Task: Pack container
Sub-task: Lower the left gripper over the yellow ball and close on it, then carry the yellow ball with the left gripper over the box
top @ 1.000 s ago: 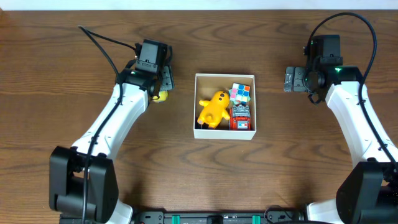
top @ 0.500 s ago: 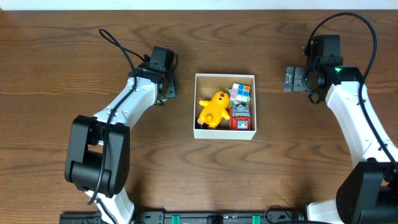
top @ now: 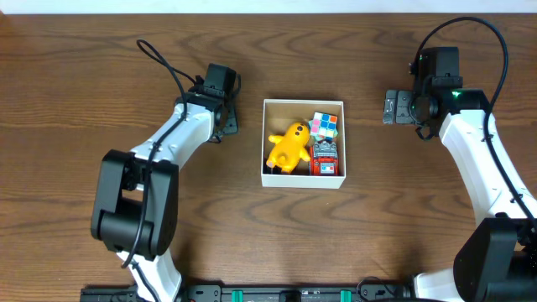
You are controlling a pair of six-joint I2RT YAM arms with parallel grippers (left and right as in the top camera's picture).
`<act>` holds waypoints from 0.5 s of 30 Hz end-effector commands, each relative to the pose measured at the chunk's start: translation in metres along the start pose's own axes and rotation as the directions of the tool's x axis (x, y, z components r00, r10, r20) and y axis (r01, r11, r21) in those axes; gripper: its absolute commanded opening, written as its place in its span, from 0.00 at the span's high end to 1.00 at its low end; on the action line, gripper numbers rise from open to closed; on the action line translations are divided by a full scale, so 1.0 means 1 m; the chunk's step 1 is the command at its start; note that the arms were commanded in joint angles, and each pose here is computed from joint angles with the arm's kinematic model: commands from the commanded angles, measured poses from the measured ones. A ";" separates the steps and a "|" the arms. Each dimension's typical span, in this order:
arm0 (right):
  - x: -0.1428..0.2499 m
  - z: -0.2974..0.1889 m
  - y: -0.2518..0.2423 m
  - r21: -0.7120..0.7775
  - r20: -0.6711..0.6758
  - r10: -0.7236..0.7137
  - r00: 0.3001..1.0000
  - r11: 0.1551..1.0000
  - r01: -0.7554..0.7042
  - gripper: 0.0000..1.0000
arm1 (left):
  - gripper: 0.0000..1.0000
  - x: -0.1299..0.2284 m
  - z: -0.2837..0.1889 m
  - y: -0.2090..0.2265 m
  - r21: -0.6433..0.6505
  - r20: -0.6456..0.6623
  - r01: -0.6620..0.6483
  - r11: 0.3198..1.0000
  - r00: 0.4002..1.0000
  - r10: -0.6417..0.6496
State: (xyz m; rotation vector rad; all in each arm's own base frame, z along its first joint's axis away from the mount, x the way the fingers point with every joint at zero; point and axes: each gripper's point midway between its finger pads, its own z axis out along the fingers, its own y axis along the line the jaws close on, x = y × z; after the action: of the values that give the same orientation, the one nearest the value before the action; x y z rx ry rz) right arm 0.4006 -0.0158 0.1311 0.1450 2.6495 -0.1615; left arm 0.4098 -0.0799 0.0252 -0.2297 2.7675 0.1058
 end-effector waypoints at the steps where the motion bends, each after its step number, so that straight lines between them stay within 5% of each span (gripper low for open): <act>1: -0.009 -0.008 -0.003 0.007 0.030 0.001 1.000 1.000 -0.001 0.01 | 0.53 0.006 0.007 0.002 -0.013 -0.021 -0.013 1.000 1.000 0.013; 4: -0.009 -0.008 -0.003 0.007 0.030 0.001 1.000 1.000 -0.001 0.01 | 0.77 0.006 0.004 0.003 -0.013 -0.023 -0.014 1.000 1.000 0.014; 8: -0.009 -0.008 -0.003 0.007 0.030 0.001 1.000 1.000 -0.001 0.01 | 0.94 0.004 -0.004 0.004 -0.009 -0.012 -0.011 1.000 1.000 0.011; 15: -0.009 -0.008 -0.003 0.007 0.030 0.001 1.000 1.000 -0.001 0.01 | 0.94 -0.015 -0.062 -0.011 0.121 0.083 -0.001 0.993 0.996 -0.009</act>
State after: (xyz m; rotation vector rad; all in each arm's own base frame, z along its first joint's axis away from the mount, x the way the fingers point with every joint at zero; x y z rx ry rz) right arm 0.4006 -0.0158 0.1311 0.1450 2.6495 -0.1615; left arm 0.4035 -0.0808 0.0474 -0.2228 2.7548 0.0787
